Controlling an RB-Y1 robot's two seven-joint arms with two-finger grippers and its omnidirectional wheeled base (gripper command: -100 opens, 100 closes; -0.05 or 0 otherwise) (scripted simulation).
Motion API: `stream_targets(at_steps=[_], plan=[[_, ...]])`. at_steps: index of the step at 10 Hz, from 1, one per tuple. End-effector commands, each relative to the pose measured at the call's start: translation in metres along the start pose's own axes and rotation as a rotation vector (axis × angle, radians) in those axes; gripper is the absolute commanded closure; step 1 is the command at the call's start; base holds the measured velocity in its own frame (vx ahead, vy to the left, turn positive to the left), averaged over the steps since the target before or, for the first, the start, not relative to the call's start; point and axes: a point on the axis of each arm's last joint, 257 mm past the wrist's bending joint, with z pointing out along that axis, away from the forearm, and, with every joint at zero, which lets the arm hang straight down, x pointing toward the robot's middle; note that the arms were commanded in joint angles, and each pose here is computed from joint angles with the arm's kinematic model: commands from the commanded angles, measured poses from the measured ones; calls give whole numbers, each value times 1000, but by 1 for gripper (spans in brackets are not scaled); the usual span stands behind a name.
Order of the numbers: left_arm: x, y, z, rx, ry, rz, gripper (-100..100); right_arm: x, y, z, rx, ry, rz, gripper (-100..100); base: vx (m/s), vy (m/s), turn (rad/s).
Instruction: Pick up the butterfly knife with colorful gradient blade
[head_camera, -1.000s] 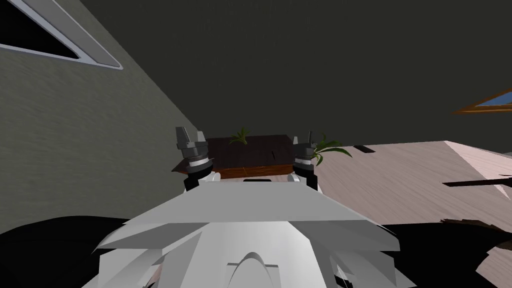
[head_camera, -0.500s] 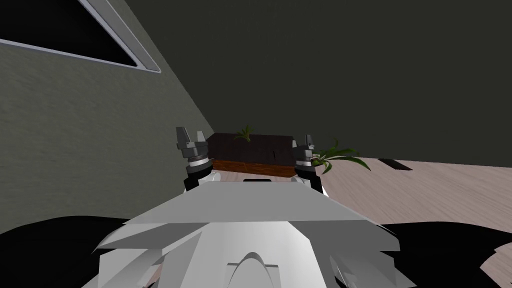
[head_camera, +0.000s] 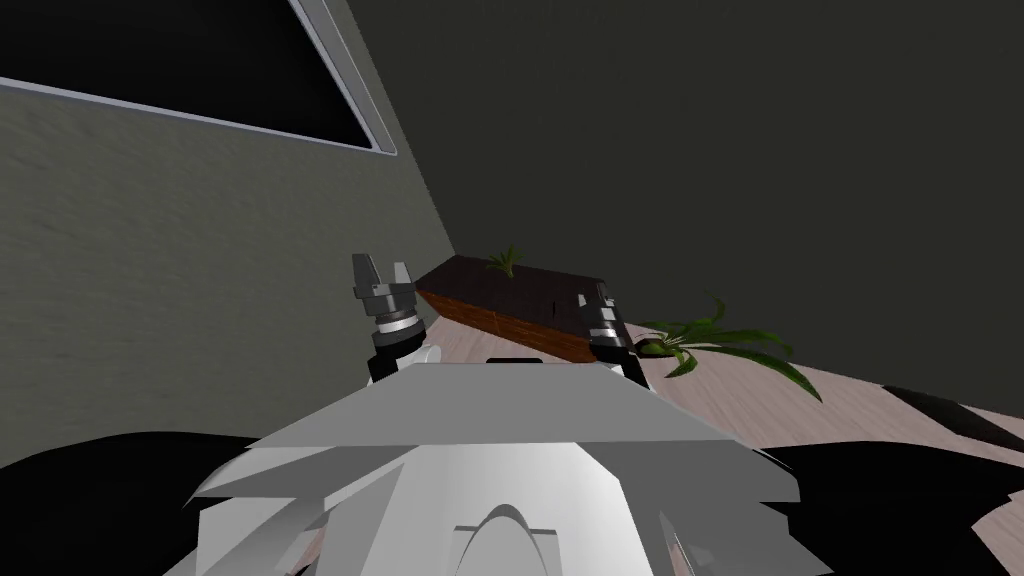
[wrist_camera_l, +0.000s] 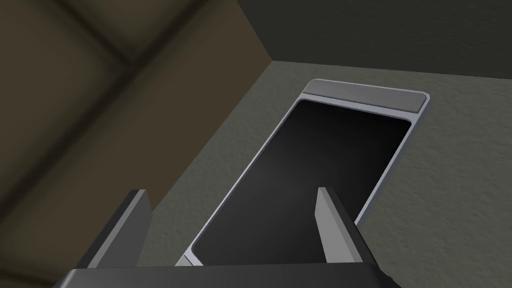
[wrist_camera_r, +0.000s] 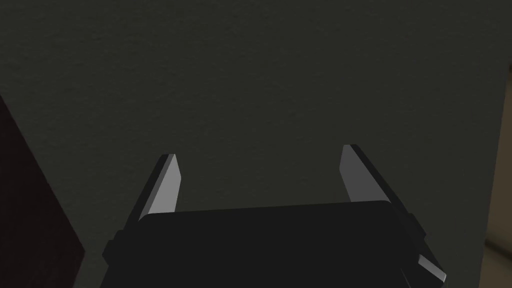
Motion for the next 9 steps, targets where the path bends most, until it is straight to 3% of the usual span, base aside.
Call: stream_targets(at_steps=[1,3,4,6,7,8,9], plan=[[0,0,0,0,0,0,0,-7,-6,-2,37,-1,4,-100,-103,-126,327],[0,0,0,0,0,0,0,-16,-44,-17,162,-2,22,-100,-74,-80,422],[0,0,0,0,0,0,0,-16,-44,-17,162,-2,22,-100,-78,-87,304],[0,0,0,0,0,0,0,-24,-86,-40,302,-2,40,-100,-99,-102,402],[0,0,0,0,0,0,0,-24,-86,-40,302,-2,40,-100,-89,-86,344],[0,0,0,0,0,0,0,-29,-107,-54,377,-3,48,-100,-79,-48,405],[0,0,0,0,0,0,0,-29,-107,-54,377,-3,48,-100,-51,-35,327]])
